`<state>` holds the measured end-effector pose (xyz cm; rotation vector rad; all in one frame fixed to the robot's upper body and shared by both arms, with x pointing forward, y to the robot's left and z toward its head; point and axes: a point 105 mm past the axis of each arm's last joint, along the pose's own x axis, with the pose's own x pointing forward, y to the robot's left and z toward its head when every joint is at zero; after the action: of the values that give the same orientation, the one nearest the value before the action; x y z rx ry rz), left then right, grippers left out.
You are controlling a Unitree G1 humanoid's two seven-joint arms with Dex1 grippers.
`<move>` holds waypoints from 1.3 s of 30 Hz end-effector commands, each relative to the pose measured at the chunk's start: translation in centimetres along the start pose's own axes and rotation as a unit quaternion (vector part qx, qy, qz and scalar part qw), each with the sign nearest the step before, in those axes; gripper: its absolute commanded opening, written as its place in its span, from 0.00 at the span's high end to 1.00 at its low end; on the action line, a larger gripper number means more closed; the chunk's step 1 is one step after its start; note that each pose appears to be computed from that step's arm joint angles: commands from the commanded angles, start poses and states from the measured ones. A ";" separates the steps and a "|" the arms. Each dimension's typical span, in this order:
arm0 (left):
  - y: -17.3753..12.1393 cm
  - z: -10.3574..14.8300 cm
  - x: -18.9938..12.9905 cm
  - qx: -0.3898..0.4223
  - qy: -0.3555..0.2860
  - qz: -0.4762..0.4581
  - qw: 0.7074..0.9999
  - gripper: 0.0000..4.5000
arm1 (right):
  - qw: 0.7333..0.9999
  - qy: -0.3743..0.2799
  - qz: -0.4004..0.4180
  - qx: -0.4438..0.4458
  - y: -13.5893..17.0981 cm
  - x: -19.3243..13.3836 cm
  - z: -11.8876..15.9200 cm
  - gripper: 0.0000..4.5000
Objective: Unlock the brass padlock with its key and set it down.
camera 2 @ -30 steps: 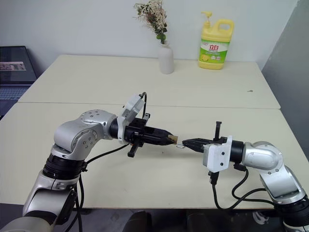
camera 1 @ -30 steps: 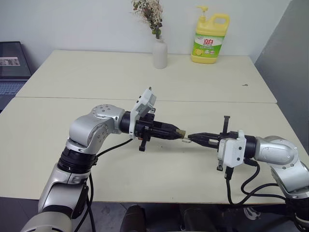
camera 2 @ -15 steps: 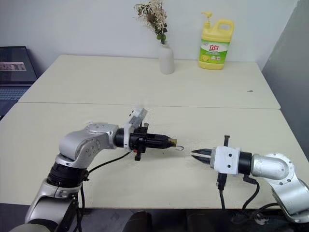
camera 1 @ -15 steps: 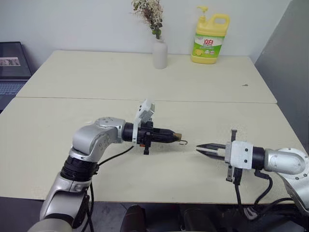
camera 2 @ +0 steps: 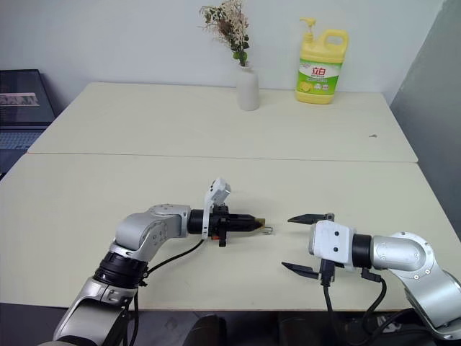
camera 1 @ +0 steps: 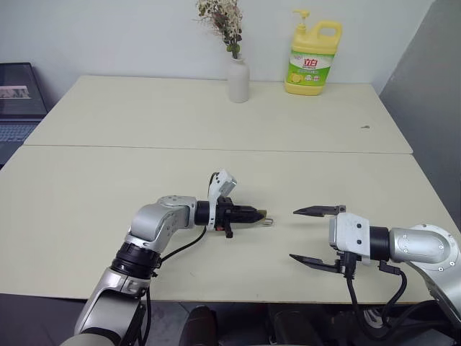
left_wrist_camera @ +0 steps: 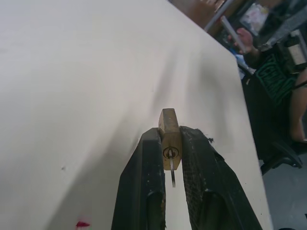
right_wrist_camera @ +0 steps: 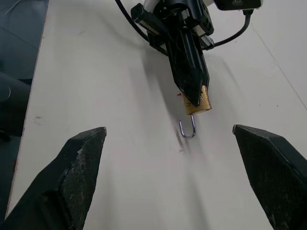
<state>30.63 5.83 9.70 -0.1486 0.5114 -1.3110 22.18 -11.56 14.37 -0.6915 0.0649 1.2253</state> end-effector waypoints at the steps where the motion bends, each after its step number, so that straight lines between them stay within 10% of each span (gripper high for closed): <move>1: 0.1 0.2 0.3 0.011 0.003 0.000 1.000 0.96 | 1.000 -0.003 0.000 -0.017 0.0 -0.1 0.8 0.00; 7: 0.4 0.3 0.5 -0.008 0.000 -0.006 1.000 0.96 | 1.000 -0.001 0.000 -0.016 -0.1 -0.1 0.7 0.00; 16: 2.2 1.5 0.0 0.024 -0.016 0.030 0.999 0.33 | 1.000 0.007 0.011 -0.008 0.2 -0.1 0.5 0.00; 39: -2.0 1.8 -10.8 0.342 0.037 0.134 0.929 0.33 | 0.995 0.021 -0.065 0.071 -1.5 -1.0 -2.3 0.00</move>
<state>28.06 15.12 13.39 0.5018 0.1732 -1.1767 23.76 -13.73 12.76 -0.5786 0.1857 1.0799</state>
